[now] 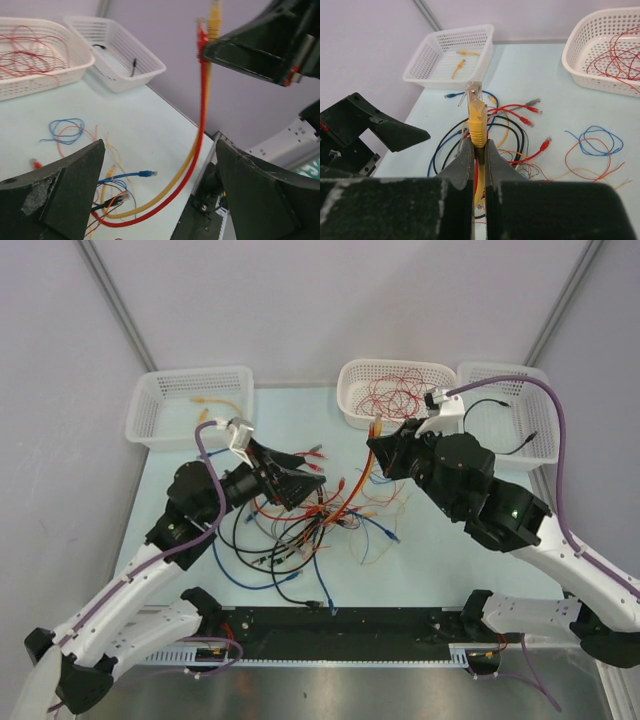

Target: Untangle the cables

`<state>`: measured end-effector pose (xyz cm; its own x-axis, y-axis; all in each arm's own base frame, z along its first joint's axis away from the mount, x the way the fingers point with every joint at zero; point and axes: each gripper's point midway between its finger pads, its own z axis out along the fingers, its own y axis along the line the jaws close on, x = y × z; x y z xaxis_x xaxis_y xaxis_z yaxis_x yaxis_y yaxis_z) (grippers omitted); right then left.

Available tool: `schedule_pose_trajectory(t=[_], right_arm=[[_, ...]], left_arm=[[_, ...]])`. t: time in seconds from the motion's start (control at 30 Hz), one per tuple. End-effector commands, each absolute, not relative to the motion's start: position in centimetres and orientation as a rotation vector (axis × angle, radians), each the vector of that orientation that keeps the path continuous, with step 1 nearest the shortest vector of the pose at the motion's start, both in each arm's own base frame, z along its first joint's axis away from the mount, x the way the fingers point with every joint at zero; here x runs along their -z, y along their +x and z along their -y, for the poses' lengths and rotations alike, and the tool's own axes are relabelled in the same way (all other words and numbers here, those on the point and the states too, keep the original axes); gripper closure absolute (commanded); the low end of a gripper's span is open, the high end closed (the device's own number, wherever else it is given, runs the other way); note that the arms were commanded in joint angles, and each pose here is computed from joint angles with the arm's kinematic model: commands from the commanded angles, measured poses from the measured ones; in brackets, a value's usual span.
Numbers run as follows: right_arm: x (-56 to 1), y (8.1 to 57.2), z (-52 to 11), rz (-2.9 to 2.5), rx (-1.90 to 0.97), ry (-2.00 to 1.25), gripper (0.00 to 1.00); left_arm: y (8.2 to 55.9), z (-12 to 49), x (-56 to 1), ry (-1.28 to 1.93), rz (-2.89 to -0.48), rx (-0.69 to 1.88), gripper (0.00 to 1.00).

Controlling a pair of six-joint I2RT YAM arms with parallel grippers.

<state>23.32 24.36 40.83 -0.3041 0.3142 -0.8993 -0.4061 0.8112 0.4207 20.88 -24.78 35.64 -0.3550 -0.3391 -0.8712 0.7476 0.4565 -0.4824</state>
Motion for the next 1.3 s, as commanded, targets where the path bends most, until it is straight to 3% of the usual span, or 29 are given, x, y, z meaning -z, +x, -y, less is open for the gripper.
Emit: schedule_pose_trajectory(t=[0.0,0.13,0.3,0.53,0.67,0.87,1.2,1.27], right_arm=[[-41.3,23.4,-25.0,-1.749,-0.715,-0.09,1.0],[-39.4,23.8,-25.2,-1.808,-0.665,-0.091,1.0],[-37.8,23.9,-25.0,-1.86,-0.626,-0.094,0.92],[-36.3,24.0,-24.3,-1.892,-0.592,-0.08,0.89],[-35.7,24.0,-24.2,-1.901,-0.611,-0.073,1.0],[-36.5,23.6,-25.1,-1.879,-0.683,-0.091,1.0],[-37.8,22.5,-27.3,-1.856,-0.837,-0.139,1.0],[-38.1,22.2,-27.4,-1.847,-0.855,-0.152,1.0]], left_arm=[[18.6,27.9,-34.8,0.573,-1.526,1.259,0.03],[17.8,30.0,-33.1,0.644,-1.565,1.274,0.05],[17.9,30.8,-32.5,0.646,-1.577,1.281,0.11],[18.4,30.0,-32.8,0.615,-1.579,1.221,0.1],[18.4,30.0,-32.7,0.61,-1.58,1.229,0.11],[17.3,32.3,-30.8,0.714,-1.622,1.282,0.23],[18.1,35.1,-26.1,0.781,-1.753,1.227,0.26],[18.8,35.2,-26.2,0.757,-1.766,1.198,0.53]])
